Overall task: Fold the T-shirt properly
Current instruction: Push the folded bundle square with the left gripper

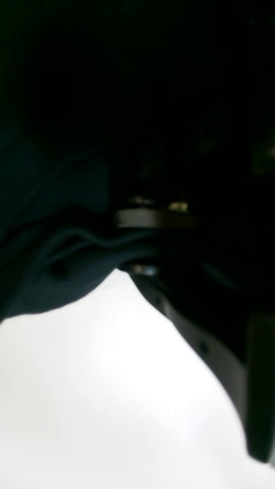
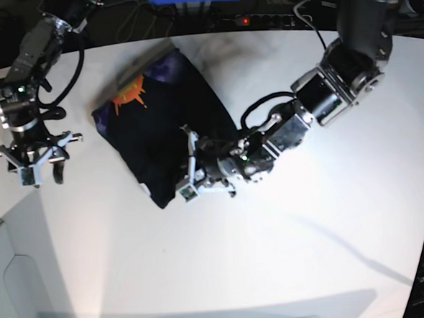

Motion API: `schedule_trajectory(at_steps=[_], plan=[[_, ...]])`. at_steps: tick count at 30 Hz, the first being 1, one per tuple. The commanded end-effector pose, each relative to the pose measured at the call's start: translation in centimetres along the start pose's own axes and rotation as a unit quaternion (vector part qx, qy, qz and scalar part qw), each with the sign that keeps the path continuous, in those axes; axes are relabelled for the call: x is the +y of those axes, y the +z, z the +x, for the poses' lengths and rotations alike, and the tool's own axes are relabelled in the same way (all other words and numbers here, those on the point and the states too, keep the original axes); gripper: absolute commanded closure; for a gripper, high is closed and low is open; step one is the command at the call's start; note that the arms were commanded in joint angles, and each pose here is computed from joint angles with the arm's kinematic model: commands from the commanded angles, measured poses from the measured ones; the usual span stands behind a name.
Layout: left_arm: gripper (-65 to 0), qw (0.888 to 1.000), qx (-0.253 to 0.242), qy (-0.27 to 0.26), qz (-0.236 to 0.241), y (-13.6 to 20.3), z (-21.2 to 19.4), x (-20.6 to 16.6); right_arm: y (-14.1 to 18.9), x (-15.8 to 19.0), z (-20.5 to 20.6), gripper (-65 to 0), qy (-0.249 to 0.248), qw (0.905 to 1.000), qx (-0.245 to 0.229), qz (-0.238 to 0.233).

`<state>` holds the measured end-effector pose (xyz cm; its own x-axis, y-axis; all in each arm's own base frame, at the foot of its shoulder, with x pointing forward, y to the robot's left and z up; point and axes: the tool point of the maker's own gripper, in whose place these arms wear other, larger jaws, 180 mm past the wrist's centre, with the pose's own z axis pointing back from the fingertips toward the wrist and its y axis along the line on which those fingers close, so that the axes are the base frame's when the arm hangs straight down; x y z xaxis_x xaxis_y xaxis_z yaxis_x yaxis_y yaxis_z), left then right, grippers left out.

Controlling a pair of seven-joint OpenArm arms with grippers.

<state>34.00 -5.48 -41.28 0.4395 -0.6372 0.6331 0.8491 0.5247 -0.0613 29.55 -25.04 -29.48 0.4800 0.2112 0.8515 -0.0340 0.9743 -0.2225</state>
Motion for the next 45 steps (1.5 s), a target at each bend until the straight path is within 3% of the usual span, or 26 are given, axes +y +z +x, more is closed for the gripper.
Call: schedule_trajectory(at_steps=[1,11,15,21,23,26,30,34,39,45], plan=[[0.0,1.0,-0.006,-0.015,0.007,-0.1,1.1,0.3,0.4,-0.5,1.1,-30.6,0.0,0.9997,-0.024,-0.004],[-1.8,0.996,-0.032,-0.07,-0.032,-2.2,3.2,-3.0,1.5,-0.2,-2.0,-30.6,-0.02,0.9997,0.011,-0.009],[-4.7,0.985,-0.02,-0.153,-0.08,-2.4,3.4,-5.7,1.5,0.4,-2.2,-30.6,-0.034,0.9993,0.01,-0.007],[-5.0,0.964,-0.003,-0.264,-0.038,-3.4,3.9,-5.6,2.0,0.6,-3.1,-30.6,-0.032,0.9992,0.023,-0.005],[-8.6,0.958,0.003,-0.285,-0.026,-3.5,3.9,-5.5,2.2,0.7,-3.6,-30.6,-0.032,0.999,0.029,-0.004],[-21.8,0.952,0.024,-0.305,-0.01,-3.6,4.0,-5.3,2.4,0.8,-4.1,-30.6,-0.031,0.9989,0.036,-0.004],[-33.5,0.951,0.032,-0.308,-0.007,-3.6,3.9,-5.1,2.4,0.8,-4.1,-30.6,-0.031,0.9989,0.036,-0.003],[-34.1,0.955,0.019,-0.296,0.002,-3.2,4.9,-4.4,2.4,0.8,-4.1,-30.6,-0.031,0.9989,0.036,-0.003],[-34.1,0.968,-0.072,-0.24,0.031,-0.2,10.3,-3.0,2.5,0.5,-4.3,-30.6,-0.033,0.9987,0.038,-0.007],[-34.1,0.97,-0.168,-0.162,0.075,4.5,14.6,0.3,2.7,1.0,-4.6,-30.5,-0.041,0.9983,0.04,-0.006]])
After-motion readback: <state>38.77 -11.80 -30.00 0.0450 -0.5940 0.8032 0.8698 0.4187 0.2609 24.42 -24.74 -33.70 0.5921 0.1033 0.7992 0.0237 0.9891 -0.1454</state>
